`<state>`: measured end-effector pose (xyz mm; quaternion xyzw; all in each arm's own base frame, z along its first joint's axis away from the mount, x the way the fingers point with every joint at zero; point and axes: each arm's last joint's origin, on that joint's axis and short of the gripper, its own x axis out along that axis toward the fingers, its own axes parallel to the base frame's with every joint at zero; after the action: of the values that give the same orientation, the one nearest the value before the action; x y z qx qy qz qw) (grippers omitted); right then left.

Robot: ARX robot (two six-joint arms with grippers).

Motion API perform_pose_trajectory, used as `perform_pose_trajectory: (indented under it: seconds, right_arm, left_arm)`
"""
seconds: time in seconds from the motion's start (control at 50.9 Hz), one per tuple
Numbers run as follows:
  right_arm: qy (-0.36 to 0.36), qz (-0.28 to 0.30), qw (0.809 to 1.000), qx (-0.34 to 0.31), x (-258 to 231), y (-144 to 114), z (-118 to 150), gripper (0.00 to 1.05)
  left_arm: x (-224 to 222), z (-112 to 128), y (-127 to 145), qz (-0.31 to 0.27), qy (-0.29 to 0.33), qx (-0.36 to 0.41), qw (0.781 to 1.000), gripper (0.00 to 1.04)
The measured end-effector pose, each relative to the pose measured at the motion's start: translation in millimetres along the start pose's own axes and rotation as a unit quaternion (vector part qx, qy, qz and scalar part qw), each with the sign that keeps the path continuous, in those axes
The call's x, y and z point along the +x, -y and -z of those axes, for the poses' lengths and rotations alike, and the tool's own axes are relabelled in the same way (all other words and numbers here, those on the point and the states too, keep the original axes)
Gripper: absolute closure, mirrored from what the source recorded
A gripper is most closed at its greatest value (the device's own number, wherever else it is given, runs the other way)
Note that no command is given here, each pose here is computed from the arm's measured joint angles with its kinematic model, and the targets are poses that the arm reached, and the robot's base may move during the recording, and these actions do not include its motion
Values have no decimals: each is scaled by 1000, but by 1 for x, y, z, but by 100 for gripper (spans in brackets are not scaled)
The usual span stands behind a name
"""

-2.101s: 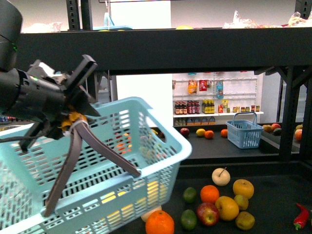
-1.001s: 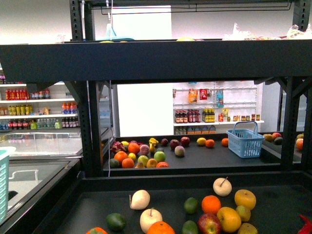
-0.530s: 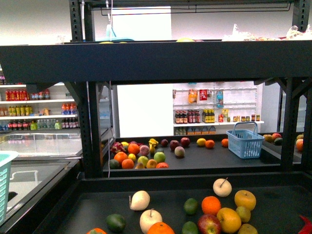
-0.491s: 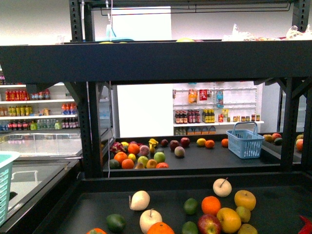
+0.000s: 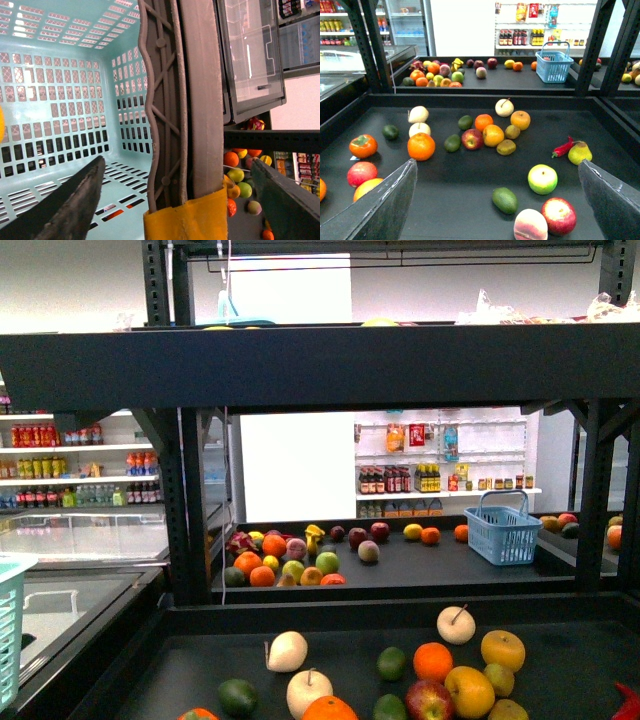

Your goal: Pick lemon from shelf

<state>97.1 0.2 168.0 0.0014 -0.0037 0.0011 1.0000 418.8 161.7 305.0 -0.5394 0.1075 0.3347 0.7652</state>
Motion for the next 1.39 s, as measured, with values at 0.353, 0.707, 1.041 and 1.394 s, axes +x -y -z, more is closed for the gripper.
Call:
perform_pose_trajectory:
  seconds: [0.353,0.707,1.041,1.394]
  right_arm:
    - [0,0,1000,0,0,0,0,8]
    - [0,0,1000,0,0,0,0,8]
    - [0,0,1000,0,0,0,0,8]
    - [0,0,1000,0,0,0,0,8]
  left_arm:
    - [-17,-10,-4,-8,8,24,1000,8]
    - [-62,-20,-17,-17,29,59,998,8]
    - [-183,14,-26,127,178,224,950,8]
    - [-233,114,-172,334,108,495,795,36]
